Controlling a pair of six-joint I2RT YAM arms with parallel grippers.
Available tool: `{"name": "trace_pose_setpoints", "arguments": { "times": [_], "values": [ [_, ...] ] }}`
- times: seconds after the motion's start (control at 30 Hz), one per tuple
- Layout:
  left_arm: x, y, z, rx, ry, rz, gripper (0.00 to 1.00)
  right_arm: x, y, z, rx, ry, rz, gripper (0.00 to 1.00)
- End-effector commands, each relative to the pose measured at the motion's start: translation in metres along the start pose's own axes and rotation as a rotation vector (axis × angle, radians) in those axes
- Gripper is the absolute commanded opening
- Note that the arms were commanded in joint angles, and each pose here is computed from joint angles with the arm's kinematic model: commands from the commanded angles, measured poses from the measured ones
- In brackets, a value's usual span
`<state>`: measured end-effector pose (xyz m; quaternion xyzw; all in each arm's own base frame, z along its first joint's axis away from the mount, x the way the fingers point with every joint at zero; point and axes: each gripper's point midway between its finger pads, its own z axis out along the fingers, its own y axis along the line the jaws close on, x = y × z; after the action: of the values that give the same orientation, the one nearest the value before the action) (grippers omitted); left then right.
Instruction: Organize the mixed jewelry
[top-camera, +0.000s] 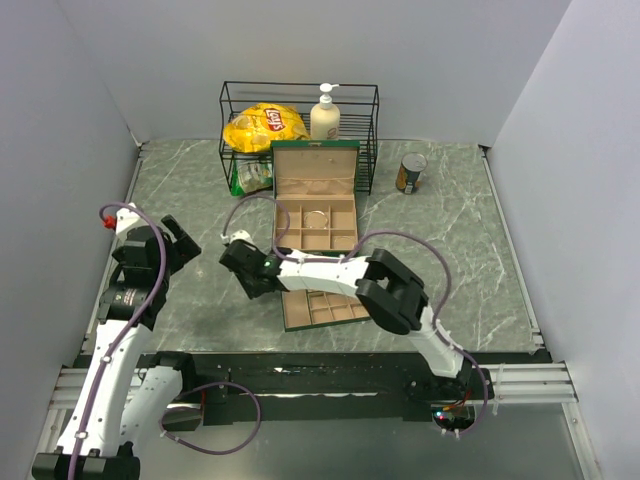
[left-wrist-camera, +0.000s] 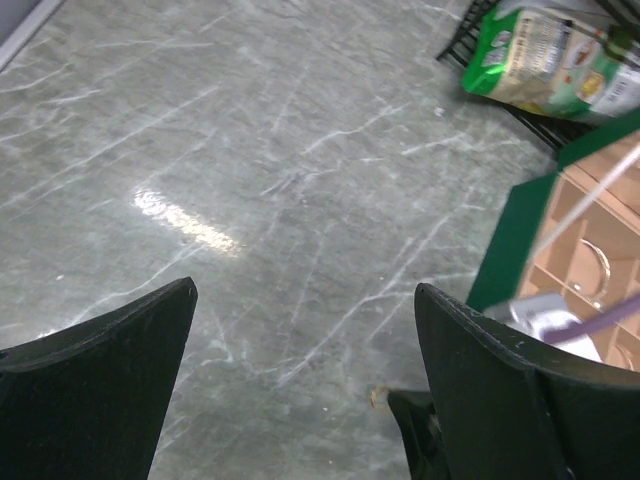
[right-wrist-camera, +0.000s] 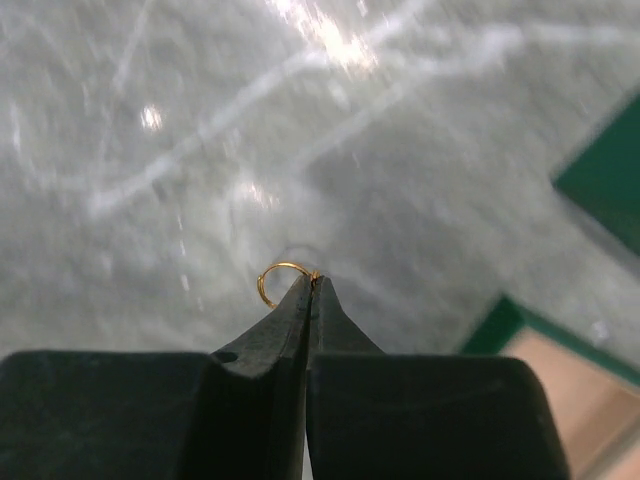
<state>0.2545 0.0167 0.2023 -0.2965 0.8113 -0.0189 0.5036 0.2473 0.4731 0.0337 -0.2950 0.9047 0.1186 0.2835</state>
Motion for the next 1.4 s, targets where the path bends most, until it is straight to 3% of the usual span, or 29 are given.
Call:
{"name": "trace_pose_setpoints", "arguments": {
  "times": [0.0,0.17,0.4,0.6,0.87,1.13,1.27,1.37],
  "values": [
    [-0.007,-0.023,-0.001,0.125,-0.021,0.022,0.96,-0.038,-0.005,-0.062,-0.037,-0.154,0.060,0.00],
    [0.007,-0.045,0.000,0.248,0.053,0.074,0.96,-0.047,-0.030,-0.107,-0.047,-0.266,0.140,0.00],
    [0.040,-0.089,-0.013,0.506,0.188,0.128,0.96,-0.012,-0.084,-0.130,-0.014,-0.266,0.248,0.00],
    [0.081,-0.113,-0.038,0.663,0.331,0.010,0.96,0.016,-0.136,-0.145,-0.015,-0.294,0.416,0.00],
    [0.096,-0.152,-0.058,0.711,0.380,-0.103,0.96,0.036,-0.155,-0.156,-0.062,-0.339,0.511,0.00],
    [0.153,-0.206,-0.073,0.718,0.500,-0.043,0.99,0.039,-0.159,-0.155,-0.084,-0.340,0.556,0.00],
    [0.173,-0.226,-0.080,0.718,0.534,0.003,0.96,0.039,-0.160,-0.155,-0.095,-0.340,0.574,0.00],
    [0.175,-0.234,-0.078,0.707,0.525,-0.005,0.85,0.041,-0.161,-0.155,-0.101,-0.337,0.588,0.00]
  ]
}}
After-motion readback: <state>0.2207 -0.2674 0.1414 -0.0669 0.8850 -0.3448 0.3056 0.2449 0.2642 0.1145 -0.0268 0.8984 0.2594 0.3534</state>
